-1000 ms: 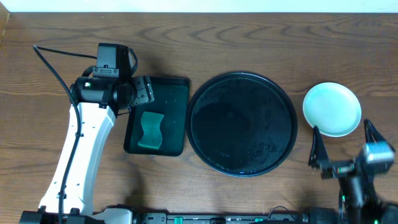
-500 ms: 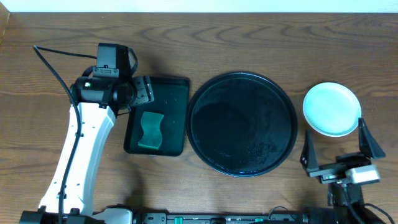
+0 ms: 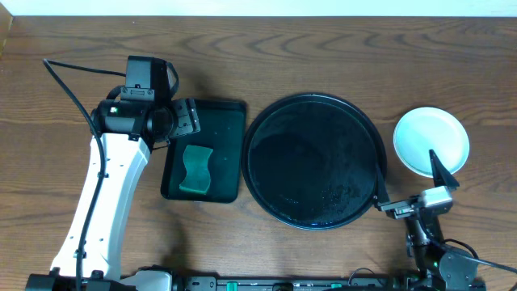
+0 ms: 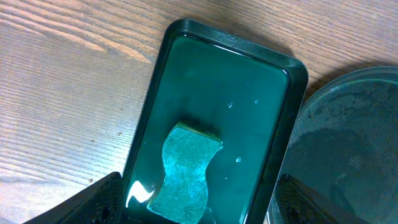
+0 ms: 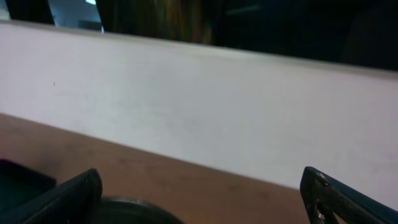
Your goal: Clean dirty plates on tray and stack at the side
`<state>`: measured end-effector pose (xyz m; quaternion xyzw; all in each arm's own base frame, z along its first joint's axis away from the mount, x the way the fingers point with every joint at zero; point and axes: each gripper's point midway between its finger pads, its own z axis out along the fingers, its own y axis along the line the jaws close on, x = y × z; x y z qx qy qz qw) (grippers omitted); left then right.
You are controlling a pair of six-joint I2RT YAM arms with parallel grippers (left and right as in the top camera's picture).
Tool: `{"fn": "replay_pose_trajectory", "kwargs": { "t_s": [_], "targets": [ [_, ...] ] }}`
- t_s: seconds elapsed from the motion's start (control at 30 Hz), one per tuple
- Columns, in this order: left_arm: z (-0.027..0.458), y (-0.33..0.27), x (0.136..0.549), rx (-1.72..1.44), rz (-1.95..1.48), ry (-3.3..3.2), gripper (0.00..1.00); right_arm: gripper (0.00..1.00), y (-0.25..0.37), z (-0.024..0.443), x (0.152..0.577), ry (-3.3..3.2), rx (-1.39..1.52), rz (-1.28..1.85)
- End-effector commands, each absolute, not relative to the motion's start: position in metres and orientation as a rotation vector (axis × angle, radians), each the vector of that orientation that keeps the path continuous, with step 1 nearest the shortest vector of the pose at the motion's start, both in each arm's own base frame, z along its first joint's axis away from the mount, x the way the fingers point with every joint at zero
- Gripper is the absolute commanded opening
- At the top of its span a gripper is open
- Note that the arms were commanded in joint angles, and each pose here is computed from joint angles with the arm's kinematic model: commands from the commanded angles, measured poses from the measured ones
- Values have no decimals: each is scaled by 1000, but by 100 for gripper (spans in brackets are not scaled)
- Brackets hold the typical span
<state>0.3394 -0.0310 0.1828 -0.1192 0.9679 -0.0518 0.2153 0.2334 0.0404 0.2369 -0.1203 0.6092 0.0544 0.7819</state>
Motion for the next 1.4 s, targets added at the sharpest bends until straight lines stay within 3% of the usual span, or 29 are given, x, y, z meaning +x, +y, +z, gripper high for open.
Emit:
{"fn": "replay_pose_trajectory", "kwargs": {
  "t_s": [0.0,0.3,1.37],
  "targets": [
    [189,-27,343,-350,-127,2665,79,99,43,217,237,1378,-268,134],
    [189,-27,343,-350,-127,2665,79,99,46,163,240,1602,-262,190],
    [189,-27,343,-350,-128,2665,79,99,46,163,240,1600,-259,195]
  ]
}}
